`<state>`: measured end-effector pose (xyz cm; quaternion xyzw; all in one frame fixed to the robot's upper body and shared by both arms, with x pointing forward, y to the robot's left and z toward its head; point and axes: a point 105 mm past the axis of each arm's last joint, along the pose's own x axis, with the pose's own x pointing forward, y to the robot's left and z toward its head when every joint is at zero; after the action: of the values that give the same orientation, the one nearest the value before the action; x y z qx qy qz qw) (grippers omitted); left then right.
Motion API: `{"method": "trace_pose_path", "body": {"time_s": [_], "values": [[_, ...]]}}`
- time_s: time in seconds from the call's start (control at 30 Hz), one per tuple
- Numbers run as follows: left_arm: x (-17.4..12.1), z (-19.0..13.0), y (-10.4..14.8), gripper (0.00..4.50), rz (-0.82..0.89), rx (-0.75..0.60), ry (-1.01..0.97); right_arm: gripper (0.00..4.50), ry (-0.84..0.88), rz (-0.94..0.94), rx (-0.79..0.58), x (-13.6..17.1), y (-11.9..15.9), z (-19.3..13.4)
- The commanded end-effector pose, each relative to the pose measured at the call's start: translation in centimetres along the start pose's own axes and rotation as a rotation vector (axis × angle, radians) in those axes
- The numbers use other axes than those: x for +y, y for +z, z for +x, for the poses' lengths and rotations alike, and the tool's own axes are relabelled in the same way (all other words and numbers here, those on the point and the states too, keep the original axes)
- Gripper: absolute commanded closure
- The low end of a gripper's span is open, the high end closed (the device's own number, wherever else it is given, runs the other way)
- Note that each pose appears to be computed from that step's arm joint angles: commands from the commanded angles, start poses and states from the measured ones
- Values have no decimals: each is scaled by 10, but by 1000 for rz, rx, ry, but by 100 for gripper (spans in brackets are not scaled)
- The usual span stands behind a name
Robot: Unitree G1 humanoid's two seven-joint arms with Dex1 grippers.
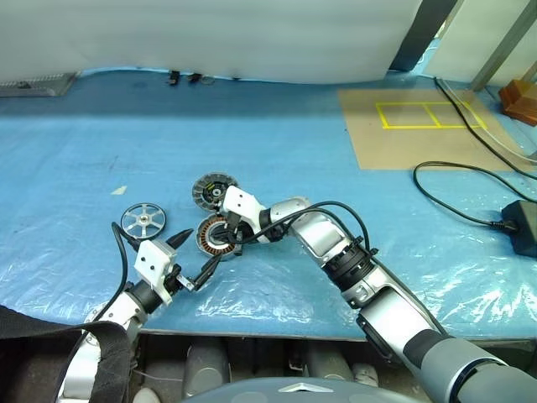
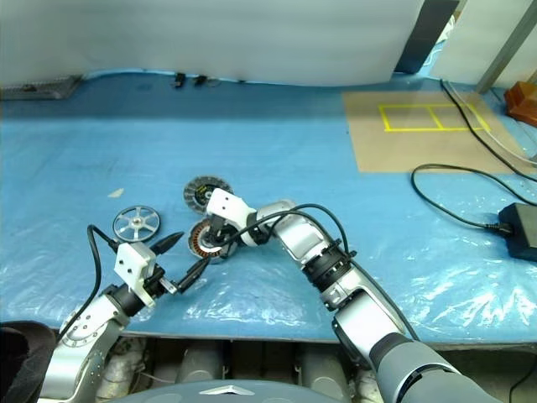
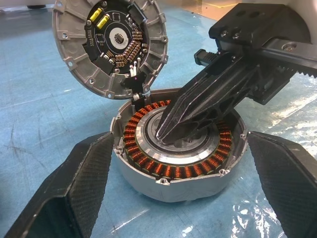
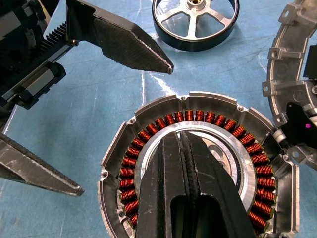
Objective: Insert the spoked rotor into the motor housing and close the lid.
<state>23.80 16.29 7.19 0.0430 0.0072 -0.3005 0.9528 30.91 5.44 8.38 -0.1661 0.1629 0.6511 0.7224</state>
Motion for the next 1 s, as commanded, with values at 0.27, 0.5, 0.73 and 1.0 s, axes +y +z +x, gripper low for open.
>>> {"method": "trace_pose_path", "body": {"time_s": [0.27,0.5,0.73,1.0], "values": [[9,-2,11,0,32,-28,23,448,-13,81,-119,-9,18,-15],[39,-12,27,0,26,-20,60,448,26,2,-92,-3,17,-21],[87,-33,39,0,68,122,36,448,99,-28,-96,5,19,-35],[137,-31,42,0,156,337,-75,448,88,-40,-161,4,32,-43]]}}
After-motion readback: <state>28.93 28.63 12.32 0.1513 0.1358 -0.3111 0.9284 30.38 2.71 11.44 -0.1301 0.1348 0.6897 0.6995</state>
